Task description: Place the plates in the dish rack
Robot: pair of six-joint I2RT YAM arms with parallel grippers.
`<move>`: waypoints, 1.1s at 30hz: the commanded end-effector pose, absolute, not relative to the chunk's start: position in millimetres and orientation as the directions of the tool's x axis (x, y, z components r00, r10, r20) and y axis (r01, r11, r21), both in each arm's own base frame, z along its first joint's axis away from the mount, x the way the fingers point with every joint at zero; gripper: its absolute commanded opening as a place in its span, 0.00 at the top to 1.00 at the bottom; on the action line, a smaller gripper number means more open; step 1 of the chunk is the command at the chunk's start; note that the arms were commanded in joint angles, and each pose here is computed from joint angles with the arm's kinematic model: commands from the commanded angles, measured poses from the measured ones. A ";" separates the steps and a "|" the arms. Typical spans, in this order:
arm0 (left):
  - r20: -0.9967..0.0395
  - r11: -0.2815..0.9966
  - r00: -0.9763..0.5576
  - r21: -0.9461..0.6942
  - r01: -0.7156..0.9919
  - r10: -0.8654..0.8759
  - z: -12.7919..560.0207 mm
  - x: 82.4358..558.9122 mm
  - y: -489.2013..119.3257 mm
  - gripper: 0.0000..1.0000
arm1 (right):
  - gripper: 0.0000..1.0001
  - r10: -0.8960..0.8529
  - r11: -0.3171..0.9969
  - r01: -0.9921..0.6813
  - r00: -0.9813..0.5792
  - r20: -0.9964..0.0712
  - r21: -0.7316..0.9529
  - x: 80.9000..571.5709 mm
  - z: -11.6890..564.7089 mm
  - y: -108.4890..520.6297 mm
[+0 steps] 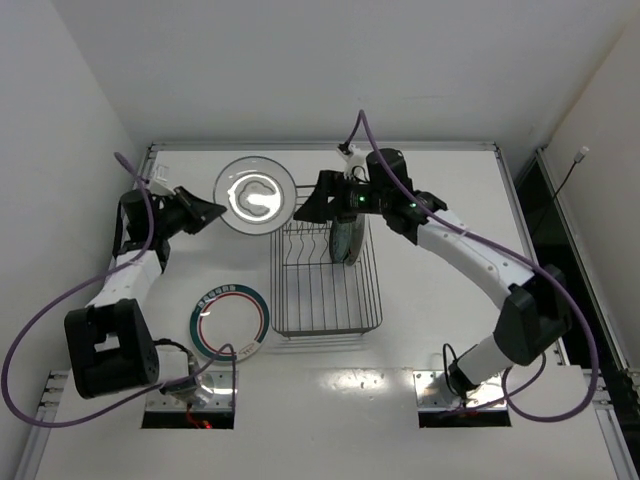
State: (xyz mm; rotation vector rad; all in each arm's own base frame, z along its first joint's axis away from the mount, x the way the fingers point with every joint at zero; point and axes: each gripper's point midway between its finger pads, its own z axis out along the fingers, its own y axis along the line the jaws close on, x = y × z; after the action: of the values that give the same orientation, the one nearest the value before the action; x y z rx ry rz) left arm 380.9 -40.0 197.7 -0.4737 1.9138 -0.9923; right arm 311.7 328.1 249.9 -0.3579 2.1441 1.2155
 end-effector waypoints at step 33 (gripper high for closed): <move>-0.679 0.385 -0.513 -0.727 0.568 -0.525 281.9 328.6 -120.6 1.00 | 0.15 0.159 0.534 -0.462 -0.768 -0.621 0.708 374.1 225.2 314.4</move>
State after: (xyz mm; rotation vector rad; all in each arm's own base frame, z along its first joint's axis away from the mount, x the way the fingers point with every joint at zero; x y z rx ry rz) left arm 344.4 -110.9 242.6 -0.1302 1.7563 -1.2717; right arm 359.7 316.7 233.4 -0.2537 2.1355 1.2803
